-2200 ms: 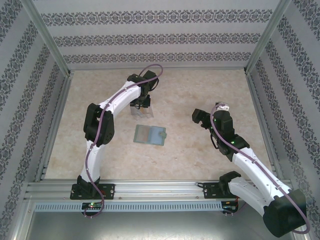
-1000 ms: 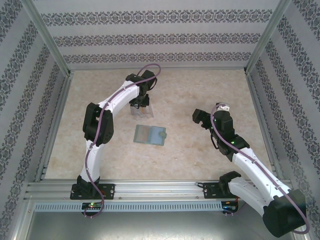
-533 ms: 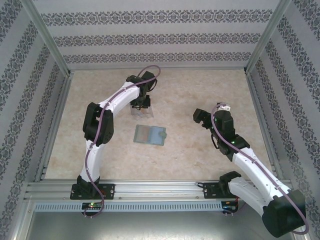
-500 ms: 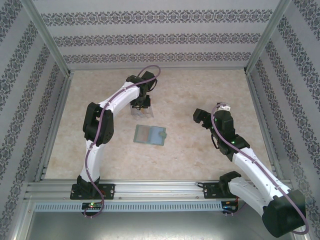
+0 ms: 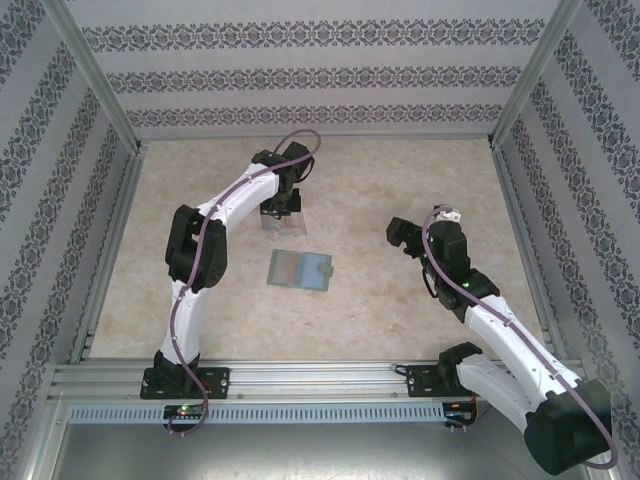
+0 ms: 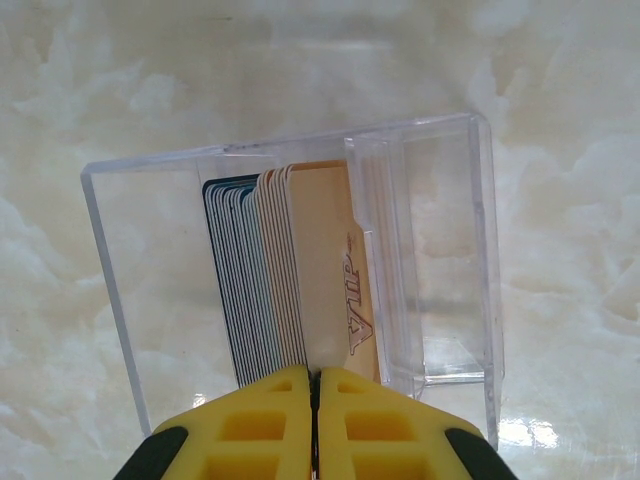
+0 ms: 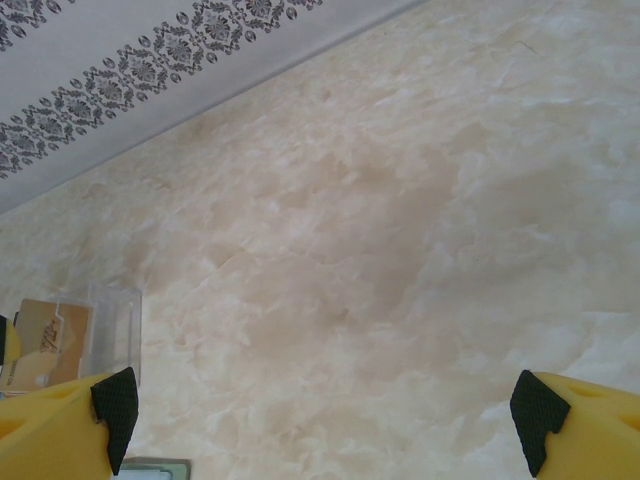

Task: Put the credit cards into the card holder

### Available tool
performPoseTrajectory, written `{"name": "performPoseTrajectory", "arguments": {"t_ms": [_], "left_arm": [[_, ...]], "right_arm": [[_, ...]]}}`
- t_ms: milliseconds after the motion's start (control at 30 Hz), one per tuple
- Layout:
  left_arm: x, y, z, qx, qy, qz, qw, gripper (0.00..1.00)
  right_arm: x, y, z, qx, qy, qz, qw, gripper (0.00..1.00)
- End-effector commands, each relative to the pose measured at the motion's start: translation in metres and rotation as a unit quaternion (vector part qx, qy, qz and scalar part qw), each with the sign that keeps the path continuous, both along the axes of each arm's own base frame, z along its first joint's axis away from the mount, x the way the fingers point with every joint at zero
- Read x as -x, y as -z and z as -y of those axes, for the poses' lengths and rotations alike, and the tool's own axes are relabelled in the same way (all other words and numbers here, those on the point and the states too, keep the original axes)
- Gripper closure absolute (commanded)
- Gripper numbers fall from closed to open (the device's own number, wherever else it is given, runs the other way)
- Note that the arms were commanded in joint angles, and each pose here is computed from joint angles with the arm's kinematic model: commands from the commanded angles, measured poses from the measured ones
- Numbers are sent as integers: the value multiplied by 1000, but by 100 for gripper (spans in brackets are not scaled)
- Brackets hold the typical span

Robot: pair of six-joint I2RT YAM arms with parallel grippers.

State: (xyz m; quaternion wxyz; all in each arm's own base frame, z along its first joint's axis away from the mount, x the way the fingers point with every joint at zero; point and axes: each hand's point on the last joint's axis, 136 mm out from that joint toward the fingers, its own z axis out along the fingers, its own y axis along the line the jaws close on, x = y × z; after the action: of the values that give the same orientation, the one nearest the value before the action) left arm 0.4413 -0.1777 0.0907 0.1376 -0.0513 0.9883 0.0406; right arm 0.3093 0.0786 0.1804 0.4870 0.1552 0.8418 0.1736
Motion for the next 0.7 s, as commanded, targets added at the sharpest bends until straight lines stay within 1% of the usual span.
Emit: {"name": "performPoseTrajectory", "arguments": {"t_ms": [0,67,200,333,467,533,600,667], "left_arm": [[-1,-12,-8,-3,-9,13,1000,91],[1,-15,-5,5,-8,12,1000,91],[6,-24,7,47,-1,6,999,91],[10,-37,5,56,-8,16,998,91],[12,-56,-1,65,-19,36,997,92],[16,-67,0,84,-19,47,995,92],[19,-79,4,111,-13,59,992,92],[24,-95,9,142,-3,77,987,93]], "right_arm": [[2,3,6,-2,13,-1,1000,2],[1,3,6,-3,14,-1,1000,2],[1,5,6,-3,13,-3,1000,2],[0,7,2,-10,4,-7,1000,2],[-3,7,-16,-21,-45,-14,999,2],[-4,5,-26,-25,-72,-9,997,2],[-5,0,-42,-34,-115,-2,993,2],[-6,-2,-53,-47,-140,-5,989,2]]}}
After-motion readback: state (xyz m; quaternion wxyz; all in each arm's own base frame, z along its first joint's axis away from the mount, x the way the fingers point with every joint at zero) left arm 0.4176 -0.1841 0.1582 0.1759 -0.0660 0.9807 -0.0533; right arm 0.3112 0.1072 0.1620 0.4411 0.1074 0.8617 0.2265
